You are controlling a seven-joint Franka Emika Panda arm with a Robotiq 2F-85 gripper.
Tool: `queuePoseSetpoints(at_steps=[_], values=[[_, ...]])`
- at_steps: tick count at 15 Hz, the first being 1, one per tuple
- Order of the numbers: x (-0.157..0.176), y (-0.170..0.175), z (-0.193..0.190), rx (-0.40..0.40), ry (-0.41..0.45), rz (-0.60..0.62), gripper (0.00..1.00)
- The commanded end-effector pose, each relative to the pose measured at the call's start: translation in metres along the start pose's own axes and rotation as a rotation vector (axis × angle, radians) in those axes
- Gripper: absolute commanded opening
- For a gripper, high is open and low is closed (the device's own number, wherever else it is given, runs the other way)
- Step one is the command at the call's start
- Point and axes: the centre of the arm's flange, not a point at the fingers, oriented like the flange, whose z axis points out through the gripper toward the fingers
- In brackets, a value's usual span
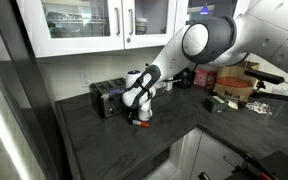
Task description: Put the marker in the mug
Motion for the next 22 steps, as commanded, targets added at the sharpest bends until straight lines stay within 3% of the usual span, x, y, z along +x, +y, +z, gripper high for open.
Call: queuePoseSetpoints(at_steps=[1,4,5,11,14,17,22], values=[[0.006,0.006,0.003,0.061,0.006,-0.006,0.18],[0.012,-0.004,-0.012,0.06,0.079,-0.041,0.0],[0.014,-0.008,-0.019,0.055,0.117,-0.052,0.04],[0.009,-0.042,-0.067,-0.062,0.395,-0.124,0.05],[-0.021,-0.053,-0.094,-0.107,0.578,-0.076,0.05],[-0.051,-0.052,-0.118,-0.148,0.696,-0.047,0.05],[-0.086,-0.037,-0.145,-0.086,0.858,0.011,0.05]])
